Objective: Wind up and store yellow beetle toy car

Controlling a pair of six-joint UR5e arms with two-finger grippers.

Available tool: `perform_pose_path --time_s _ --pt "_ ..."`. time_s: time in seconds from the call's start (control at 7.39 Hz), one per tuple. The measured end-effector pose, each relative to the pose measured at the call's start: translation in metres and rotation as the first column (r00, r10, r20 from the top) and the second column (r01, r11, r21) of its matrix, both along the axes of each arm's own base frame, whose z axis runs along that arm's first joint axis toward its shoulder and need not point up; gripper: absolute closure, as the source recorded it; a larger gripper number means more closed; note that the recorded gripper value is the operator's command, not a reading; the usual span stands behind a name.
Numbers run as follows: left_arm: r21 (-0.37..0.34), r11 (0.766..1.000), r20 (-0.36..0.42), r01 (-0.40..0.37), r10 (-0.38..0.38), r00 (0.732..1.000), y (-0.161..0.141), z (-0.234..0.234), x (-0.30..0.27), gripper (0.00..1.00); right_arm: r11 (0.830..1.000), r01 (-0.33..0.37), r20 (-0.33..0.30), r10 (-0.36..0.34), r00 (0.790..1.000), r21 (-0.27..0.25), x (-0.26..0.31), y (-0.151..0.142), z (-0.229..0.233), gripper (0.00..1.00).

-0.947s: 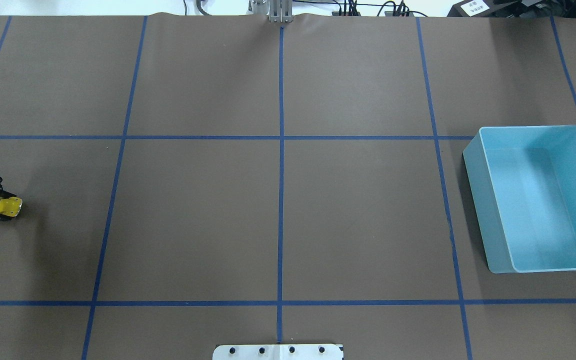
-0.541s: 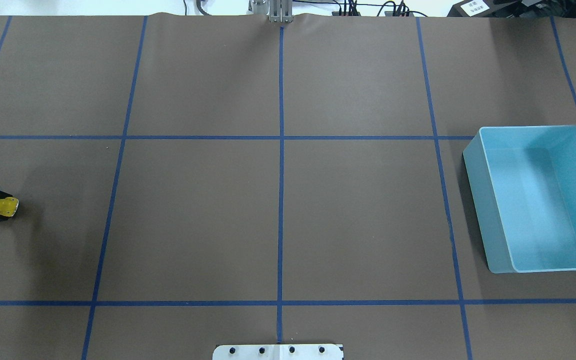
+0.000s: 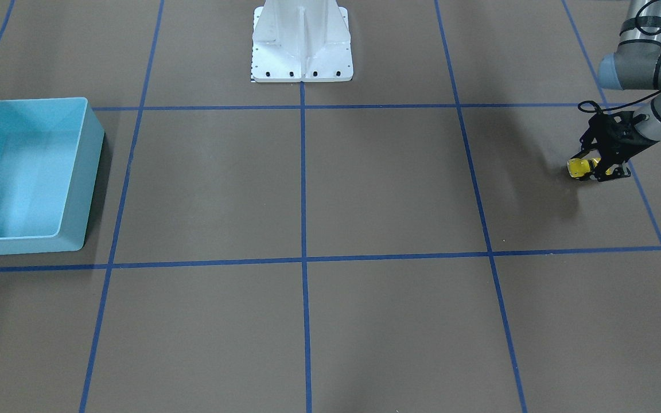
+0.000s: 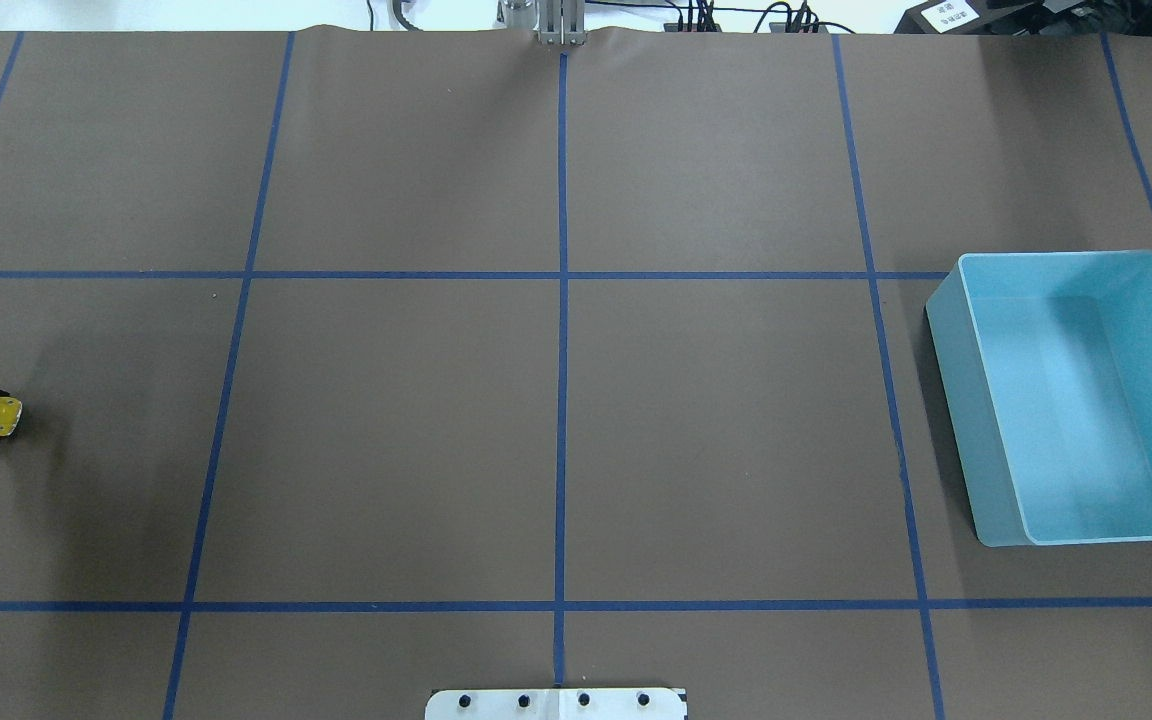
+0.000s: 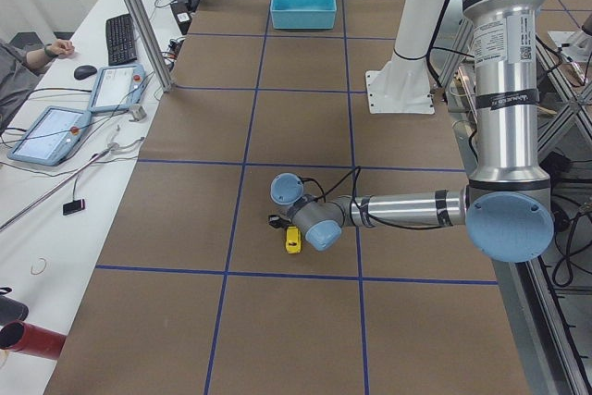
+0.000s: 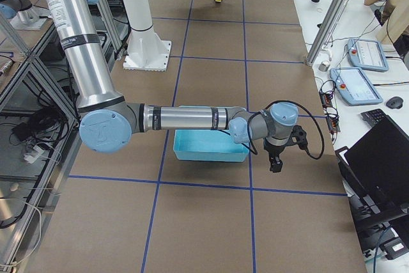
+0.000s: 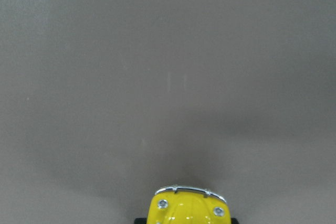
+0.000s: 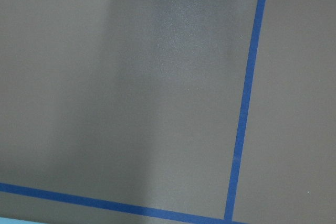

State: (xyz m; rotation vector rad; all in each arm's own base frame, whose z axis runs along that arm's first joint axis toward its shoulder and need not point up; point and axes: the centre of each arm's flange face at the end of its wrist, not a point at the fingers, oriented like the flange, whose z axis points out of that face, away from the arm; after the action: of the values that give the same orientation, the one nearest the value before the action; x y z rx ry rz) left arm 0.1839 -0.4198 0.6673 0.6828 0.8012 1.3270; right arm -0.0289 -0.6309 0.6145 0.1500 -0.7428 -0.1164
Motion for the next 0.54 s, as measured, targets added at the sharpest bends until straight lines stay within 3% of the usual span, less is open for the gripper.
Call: perform_pose_path --time_s 0.54 --pt "0.019 1.0 0.011 -0.012 0.012 1.0 0.003 0.015 -0.013 1.0 1.0 0.0 0.0 0.0 1.0 -0.001 0.0 0.0 0.0 0.0"
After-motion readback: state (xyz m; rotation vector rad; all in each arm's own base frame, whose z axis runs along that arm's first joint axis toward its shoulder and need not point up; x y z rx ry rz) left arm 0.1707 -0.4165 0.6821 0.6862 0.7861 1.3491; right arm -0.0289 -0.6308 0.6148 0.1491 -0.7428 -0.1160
